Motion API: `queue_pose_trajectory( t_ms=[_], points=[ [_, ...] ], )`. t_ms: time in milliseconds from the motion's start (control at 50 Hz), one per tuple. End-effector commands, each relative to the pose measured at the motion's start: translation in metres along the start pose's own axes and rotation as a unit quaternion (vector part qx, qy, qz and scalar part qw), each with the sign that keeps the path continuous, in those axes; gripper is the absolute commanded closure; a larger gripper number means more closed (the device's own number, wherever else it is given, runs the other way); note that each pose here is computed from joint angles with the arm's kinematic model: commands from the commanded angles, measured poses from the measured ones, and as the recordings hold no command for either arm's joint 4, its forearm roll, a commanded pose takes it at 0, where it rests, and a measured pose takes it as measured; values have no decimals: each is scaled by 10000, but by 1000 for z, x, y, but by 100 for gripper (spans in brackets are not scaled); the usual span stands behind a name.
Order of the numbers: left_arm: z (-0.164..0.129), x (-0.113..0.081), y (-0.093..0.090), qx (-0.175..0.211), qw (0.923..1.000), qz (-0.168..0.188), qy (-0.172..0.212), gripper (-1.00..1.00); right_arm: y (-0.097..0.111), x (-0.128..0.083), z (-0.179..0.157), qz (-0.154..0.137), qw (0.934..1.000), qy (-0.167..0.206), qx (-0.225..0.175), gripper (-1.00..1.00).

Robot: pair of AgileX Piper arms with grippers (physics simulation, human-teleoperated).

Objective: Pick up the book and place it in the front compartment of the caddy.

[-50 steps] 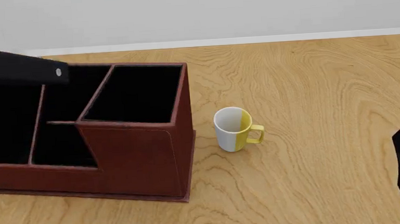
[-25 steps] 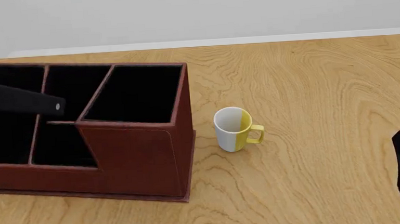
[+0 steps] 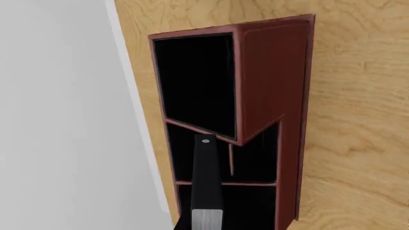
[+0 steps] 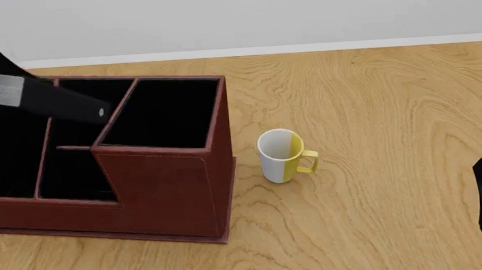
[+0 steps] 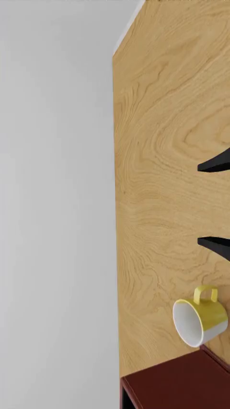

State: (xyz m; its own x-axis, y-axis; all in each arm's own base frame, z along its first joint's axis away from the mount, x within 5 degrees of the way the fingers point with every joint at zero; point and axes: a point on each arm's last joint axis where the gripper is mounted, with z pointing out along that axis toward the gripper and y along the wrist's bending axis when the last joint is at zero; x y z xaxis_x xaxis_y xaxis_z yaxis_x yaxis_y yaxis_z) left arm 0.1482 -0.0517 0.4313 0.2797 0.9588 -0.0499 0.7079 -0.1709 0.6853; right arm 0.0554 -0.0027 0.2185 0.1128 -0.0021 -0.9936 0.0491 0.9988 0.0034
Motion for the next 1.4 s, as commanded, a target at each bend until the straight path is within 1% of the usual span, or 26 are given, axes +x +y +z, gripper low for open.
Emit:
queue_pose_trajectory(
  t_ms=[20, 100, 240, 280, 320, 380, 500, 560, 580, 600, 620, 700, 740, 760, 820, 880, 940, 960, 1020, 1040, 1140, 1160, 1200, 1400],
  points=[
    [5, -9, 8, 57, 9999, -29, -157, 100, 0, 0, 0, -18, 10000, 5, 36, -100],
    [10, -9, 6, 146, 9997, -87, -153, 100, 0, 1, 0, -25, 10000, 10, 35, -100],
    [10, -11, 9, 133, 9996, -154, -179, 100, -1, 2, 0, -30, 10000, 11, 46, -100],
    [12, -5, 5, 176, 9998, -92, -75, 100, 0, 2, 0, -33, 10000, 13, 44, -100],
    [11, -4, 7, 160, 9998, -111, -54, 100, 0, 2, 0, -36, 10000, 14, 42, -100],
    [8, -6, 13, 74, 9998, -186, -90, 100, -1, 2, 0, -39, 10000, 15, 44, -100],
    [4, -2, 23, -69, 9996, -271, -12, 100, 0, 2, 0, -43, 10000, 16, 40, -100],
    [2, -4, 28, -134, 9993, -339, -58, 100, 0, 3, 0, -41, 10000, 17, 41, -100],
    [1, -3, 28, -144, 9994, -325, -36, 100, 0, 3, 0, -45, 10000, 18, 42, -100],
    [3, 6, 25, -113, 9996, -191, 152, 100, -1, 3, 0, -41, 10000, 17, 44, -100],
    [4, 8, 23, -71, 9997, -154, 191, 100, -1, 3, 0, -41, 10000, 17, 44, -100],
    [2, 6, 29, -140, 9995, -245, 145, 100, -1, 3, 0, -46, 10000, 20, 44, -100],
    [3, 9, 28, -120, 9995, -202, 206, 100, -1, 3, 0, -48, 10000, 22, 44, -100],
    [5, 14, 28, -93, 9993, -177, 309, 100, 0, 3, 0, -53, 10000, 26, 32, -100],
    [6, 22, 26, -48, 9989, -126, 453, 100, 0, 3, 0, -61, 10000, 27, 26, -100],
    [8, 21, 28, -44, 9989, -163, 427, 100, 0, 3, 0, -62, 10000, 30, 26, -100],
    [13, 23, 25, 17, 9988, -161, 462, 100, 0, 3, 0, -68, 10000, 34, 25, -100],
    [18, 28, 19, 112, 9984, -88, 543, 100, 0, 3, 0, -75, 10000, 36, 21, -100],
    [24, 26, 20, 91, 9986, -105, 505, 100, 0, 3, 0, -95, 9999, 40, 14, -100],
    [28, 24, 22, 97, 9987, -165, 467, 100, 0, 3, 0, -93, 9999, 46, 9, -100],
    [42, 26, 16, 215, 9985, -146, 475, 100, 0, 4, 0, -107, 9999, 57, 5, -100],
    [46, 25, 18, 220, 9985, -212, 446, 100, 0, 4, 0, -111, 9999, 59, 5, -100],
    [50, 26, 15, 257, 9984, -166, 466, 100, 0, 4, 0, -114, 9999, 61, 3, -100],
    [79, 30, 15, 378, 9977, -301, 486, 100, 0, 4, 1, -170, 9998, 94, 16, -100]
  ],
)
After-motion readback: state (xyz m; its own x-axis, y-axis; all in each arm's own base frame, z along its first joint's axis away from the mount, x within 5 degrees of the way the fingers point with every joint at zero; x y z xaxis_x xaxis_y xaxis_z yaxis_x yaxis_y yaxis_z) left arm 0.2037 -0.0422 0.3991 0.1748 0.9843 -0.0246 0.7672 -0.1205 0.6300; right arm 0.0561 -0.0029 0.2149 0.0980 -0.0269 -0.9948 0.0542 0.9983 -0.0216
